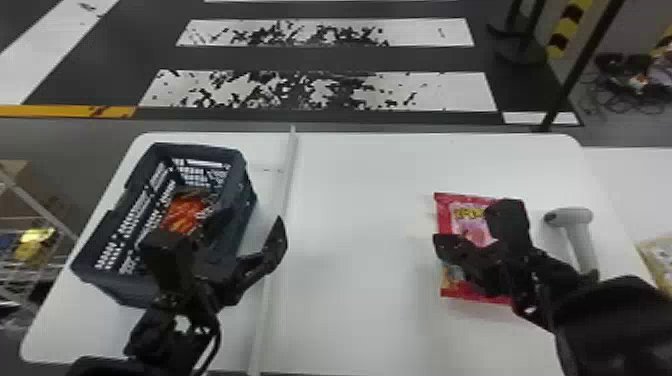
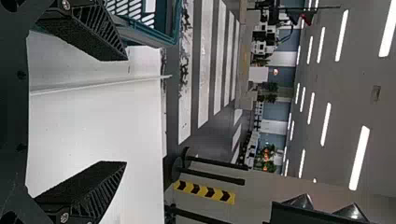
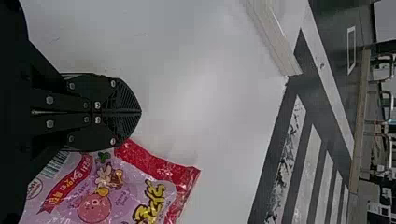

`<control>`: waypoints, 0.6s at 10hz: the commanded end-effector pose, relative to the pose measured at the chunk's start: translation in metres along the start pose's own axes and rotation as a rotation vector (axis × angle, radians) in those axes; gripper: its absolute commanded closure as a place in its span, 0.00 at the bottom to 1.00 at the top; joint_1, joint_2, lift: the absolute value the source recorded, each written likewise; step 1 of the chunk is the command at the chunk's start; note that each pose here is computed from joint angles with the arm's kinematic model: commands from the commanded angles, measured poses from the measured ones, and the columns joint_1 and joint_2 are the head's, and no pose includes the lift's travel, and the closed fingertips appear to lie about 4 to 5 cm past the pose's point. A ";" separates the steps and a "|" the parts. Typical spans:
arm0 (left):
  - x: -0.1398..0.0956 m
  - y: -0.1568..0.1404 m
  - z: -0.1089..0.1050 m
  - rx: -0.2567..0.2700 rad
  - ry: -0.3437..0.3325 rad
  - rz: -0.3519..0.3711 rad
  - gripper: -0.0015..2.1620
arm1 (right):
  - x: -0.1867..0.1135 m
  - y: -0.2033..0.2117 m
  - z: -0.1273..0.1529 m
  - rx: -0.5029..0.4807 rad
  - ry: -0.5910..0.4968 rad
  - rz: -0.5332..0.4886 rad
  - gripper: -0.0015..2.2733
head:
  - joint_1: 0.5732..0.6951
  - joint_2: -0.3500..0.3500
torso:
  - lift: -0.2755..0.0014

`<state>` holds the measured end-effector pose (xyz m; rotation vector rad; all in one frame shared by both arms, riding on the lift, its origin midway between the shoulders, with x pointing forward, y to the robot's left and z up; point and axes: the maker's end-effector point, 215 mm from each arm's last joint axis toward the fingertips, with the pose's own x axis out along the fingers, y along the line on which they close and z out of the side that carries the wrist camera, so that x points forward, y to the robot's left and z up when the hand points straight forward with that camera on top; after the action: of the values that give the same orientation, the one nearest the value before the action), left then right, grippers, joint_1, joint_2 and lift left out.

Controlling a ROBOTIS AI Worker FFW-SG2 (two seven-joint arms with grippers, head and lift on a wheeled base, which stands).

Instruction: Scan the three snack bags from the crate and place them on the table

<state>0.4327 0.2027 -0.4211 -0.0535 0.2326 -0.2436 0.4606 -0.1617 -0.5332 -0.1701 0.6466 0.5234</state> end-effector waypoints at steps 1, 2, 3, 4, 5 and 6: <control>0.000 0.000 -0.001 -0.001 0.001 0.000 0.04 | -0.034 0.001 0.037 0.036 -0.095 -0.006 0.87 | 1.00 0.57 | 0.77; 0.000 0.000 0.002 0.001 -0.006 0.000 0.04 | -0.059 -0.010 0.050 0.092 -0.110 -0.022 0.62 | 1.00 0.58 | 0.77; 0.000 0.000 0.003 0.001 -0.009 0.000 0.04 | -0.082 -0.022 0.058 0.154 -0.115 -0.025 0.18 | 1.00 0.56 | 0.77; 0.000 0.000 0.003 -0.003 -0.010 0.000 0.04 | -0.099 -0.032 0.058 0.202 -0.100 -0.033 0.02 | 1.00 0.53 | 0.77; 0.000 -0.002 0.005 -0.003 -0.015 -0.004 0.04 | -0.113 -0.046 0.057 0.220 -0.094 -0.067 0.02 | 1.00 0.52 | 0.77; 0.000 -0.002 0.007 -0.002 -0.018 -0.005 0.04 | -0.124 -0.061 0.048 0.247 -0.071 -0.100 0.01 | 1.00 0.48 | 0.77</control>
<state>0.4339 0.2010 -0.4152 -0.0586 0.2174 -0.2470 0.4373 -0.2378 -0.4202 0.0430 0.6101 0.3744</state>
